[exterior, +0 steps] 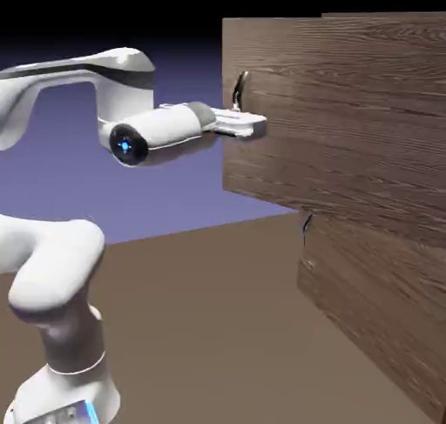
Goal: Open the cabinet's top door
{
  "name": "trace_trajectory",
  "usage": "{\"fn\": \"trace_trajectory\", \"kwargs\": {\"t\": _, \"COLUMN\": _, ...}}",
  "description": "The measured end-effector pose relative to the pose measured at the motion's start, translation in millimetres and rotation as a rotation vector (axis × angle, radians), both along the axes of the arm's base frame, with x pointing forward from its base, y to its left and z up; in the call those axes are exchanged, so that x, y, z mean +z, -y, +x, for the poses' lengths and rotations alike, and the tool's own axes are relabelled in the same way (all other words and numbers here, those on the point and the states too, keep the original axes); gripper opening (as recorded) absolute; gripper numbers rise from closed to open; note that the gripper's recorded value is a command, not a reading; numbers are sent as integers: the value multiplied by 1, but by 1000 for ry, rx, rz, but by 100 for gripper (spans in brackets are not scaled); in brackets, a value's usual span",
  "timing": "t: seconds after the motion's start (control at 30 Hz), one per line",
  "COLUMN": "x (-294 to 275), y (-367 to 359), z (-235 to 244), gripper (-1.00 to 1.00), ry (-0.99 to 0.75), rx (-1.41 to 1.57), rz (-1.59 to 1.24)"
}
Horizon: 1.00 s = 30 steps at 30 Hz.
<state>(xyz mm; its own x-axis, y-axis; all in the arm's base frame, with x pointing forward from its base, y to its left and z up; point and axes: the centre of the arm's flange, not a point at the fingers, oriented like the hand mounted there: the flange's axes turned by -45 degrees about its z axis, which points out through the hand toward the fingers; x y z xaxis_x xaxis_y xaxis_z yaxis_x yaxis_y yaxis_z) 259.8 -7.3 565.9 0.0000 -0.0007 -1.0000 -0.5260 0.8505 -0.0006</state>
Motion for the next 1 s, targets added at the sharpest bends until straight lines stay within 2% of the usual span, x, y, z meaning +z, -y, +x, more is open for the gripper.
{"fn": "trace_trajectory", "kwargs": {"t": 0.57, "x": 0, "y": 113, "z": -73, "gripper": -100, "ry": 0, "rx": 275, "rz": 1}}
{"fn": "trace_trajectory", "kwargs": {"t": 1.0, "x": 0, "y": 238, "z": -112, "gripper": -100, "ry": 0, "rx": 543, "rz": 1}}
